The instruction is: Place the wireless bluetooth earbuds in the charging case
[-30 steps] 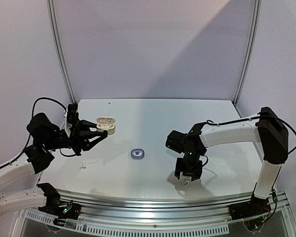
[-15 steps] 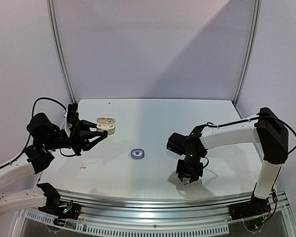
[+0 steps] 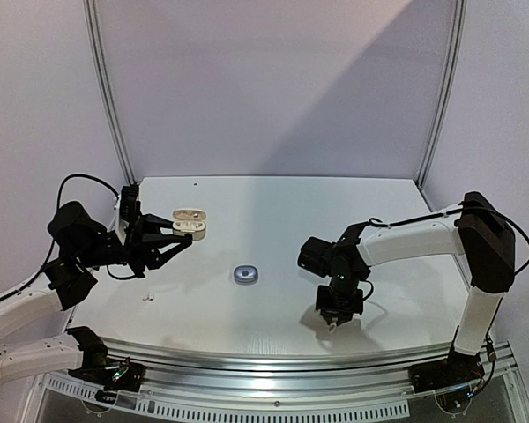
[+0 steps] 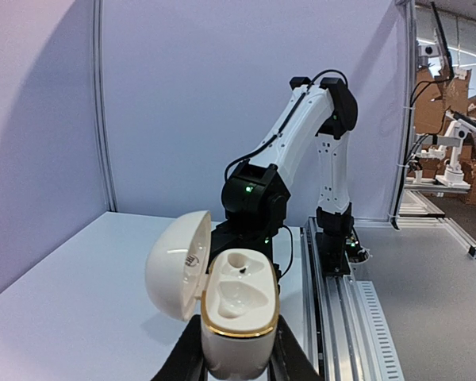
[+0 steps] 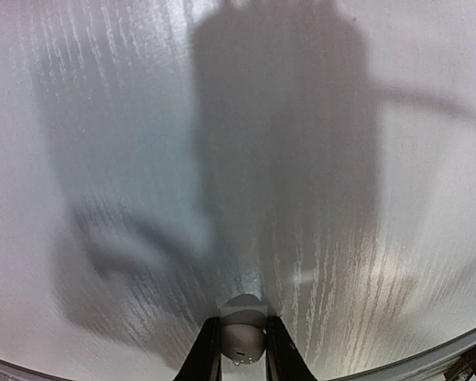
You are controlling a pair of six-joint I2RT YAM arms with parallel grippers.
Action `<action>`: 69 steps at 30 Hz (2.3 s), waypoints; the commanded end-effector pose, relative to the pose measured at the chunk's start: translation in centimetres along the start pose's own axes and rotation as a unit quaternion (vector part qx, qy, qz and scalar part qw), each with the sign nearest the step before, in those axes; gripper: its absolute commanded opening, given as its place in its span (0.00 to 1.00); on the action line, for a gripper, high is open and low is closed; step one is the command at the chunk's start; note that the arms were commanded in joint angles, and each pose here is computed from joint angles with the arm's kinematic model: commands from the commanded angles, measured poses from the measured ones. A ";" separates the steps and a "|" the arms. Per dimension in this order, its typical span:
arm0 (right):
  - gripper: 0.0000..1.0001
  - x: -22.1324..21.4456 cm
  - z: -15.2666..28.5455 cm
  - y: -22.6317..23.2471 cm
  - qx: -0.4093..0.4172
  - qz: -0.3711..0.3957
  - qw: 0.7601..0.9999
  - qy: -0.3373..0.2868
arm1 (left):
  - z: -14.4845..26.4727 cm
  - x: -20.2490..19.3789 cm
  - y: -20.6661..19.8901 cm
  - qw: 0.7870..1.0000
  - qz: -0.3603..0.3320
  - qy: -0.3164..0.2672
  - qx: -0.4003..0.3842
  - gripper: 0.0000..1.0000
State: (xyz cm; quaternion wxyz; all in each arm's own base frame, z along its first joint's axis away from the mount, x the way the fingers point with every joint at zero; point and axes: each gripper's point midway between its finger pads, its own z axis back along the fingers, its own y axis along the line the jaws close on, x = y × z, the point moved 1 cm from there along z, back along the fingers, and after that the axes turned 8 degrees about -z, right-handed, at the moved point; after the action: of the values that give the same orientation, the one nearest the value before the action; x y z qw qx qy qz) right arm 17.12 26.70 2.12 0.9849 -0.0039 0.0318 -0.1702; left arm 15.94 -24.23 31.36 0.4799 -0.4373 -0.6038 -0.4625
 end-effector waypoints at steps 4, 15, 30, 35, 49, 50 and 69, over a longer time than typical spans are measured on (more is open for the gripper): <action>0.09 1.0 0.5 0.7 -0.003 0.034 0.999 -0.025 | 0.0 0.0 -0.5 1.000 -0.010 -0.006 -0.006 0.00; 0.05 5.4 16.6 10.3 0.152 0.205 0.935 -0.247 | 0.2 0.3 0.5 0.999 -0.027 -0.010 0.029 0.00; 0.00 -6.9 43.3 19.8 0.502 0.389 0.599 -0.489 | 0.4 0.2 2.8 0.992 -0.063 -0.035 0.108 0.00; 0.00 -10.0 43.2 21.9 0.508 0.446 0.541 -0.500 | 0.3 0.6 2.6 0.992 -0.054 -0.037 0.105 0.00; 0.00 -11.1 39.5 24.0 0.483 0.509 0.517 -0.490 | 0.4 1.7 2.7 0.993 -0.036 -0.043 0.108 0.00; 0.00 -11.1 39.2 24.1 0.480 0.511 0.517 -0.490 | 0.4 1.8 2.7 0.993 -0.037 -0.044 0.108 0.00; 0.00 -9.4 35.9 24.2 0.410 0.532 0.534 -0.513 | 0.1 2.1 2.3 0.994 -0.040 -0.048 0.091 0.00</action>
State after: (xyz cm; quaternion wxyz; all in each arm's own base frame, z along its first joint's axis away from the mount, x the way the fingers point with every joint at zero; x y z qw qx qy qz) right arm 18.39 52.47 39.29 0.6287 0.3505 -0.5566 0.4148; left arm 18.52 -23.09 32.66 0.4847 -0.3785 -0.6831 -0.3939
